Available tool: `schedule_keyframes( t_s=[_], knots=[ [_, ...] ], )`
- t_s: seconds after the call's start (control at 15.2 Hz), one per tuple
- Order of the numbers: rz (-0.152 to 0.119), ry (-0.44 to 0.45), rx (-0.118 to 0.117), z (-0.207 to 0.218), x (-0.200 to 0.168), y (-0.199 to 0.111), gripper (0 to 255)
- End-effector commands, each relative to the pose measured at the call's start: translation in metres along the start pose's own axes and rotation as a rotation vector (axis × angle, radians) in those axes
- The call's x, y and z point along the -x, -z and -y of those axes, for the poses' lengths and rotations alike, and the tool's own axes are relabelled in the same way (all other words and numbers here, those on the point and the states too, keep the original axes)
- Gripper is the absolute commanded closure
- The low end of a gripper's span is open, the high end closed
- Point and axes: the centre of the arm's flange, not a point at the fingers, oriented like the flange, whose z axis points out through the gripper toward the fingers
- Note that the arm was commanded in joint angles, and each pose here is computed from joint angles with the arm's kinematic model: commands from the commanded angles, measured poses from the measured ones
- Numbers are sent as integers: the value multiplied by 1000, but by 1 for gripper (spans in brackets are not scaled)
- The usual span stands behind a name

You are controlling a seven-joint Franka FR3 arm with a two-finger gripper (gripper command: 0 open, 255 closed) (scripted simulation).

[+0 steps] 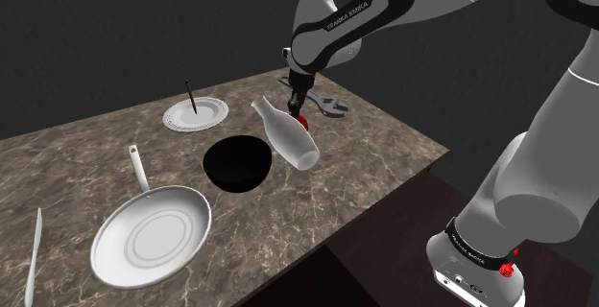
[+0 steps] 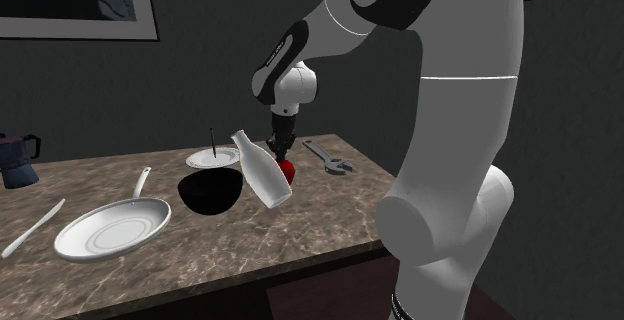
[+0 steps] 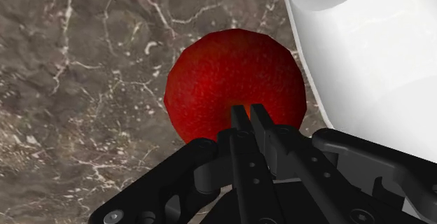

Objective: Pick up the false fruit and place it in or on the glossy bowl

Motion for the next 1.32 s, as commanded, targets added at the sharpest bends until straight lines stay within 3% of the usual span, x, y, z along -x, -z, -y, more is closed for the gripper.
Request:
schedule_keyframes(
  t_s=[0.0,0.26,1.25],
  knots=[
    [0,0,0,0,0,0,255],
    [0,0,0,0,0,0,255],
    [0,0,0,2,-10,78,255]
  ],
)
